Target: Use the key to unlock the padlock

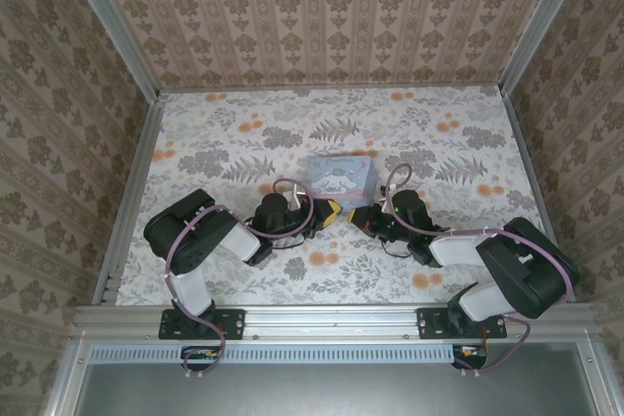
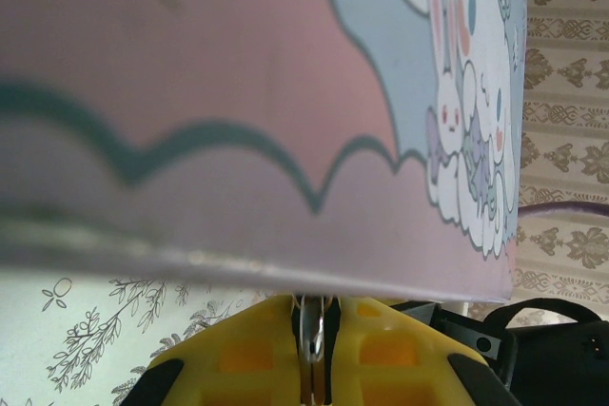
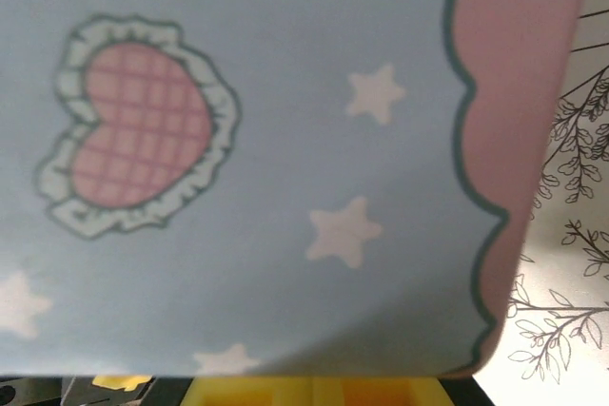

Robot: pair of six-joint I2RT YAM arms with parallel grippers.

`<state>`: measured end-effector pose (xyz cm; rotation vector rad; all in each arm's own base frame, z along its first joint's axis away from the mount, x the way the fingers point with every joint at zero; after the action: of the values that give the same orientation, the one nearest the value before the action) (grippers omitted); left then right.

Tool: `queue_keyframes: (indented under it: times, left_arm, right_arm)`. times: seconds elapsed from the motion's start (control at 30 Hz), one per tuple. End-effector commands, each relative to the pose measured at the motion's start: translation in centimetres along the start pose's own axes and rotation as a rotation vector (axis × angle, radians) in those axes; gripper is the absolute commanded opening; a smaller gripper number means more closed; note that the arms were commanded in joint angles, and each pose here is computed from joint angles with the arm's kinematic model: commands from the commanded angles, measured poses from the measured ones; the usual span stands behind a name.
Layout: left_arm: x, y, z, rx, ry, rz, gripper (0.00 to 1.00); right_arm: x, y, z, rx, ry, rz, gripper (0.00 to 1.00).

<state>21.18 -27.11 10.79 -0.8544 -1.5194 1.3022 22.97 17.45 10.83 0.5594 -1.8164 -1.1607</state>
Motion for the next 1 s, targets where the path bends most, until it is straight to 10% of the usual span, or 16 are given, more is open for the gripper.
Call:
queue_keyframes:
  times: [0.0, 0.97]
  left_arm:
    - [-0.1, -0.8, 0.0, -0.028, 0.002, 0.054, 0.00]
    - [-0.1, -0.7, 0.1, -0.034, 0.003, 0.049, 0.00]
  right_arm:
    - [0.2, 1.2, -0.4, 0.030, 0.001, -0.026, 0.00]
    - [0.2, 2.4, -0.9, 0.044, -0.015, -0.054, 0.00]
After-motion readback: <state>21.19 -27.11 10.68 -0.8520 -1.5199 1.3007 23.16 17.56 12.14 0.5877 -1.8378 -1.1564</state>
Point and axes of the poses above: each hand's point on the last joint's axis, 136 mm out from that joint toward the fingers, its own x axis back along the fingers, its own y axis along the line the jaws close on, z = x × y, the point moved 8 cm from there along x, back along the fingers, and after that the axes turned 3 degrees about -x, right-handed, at the moved point
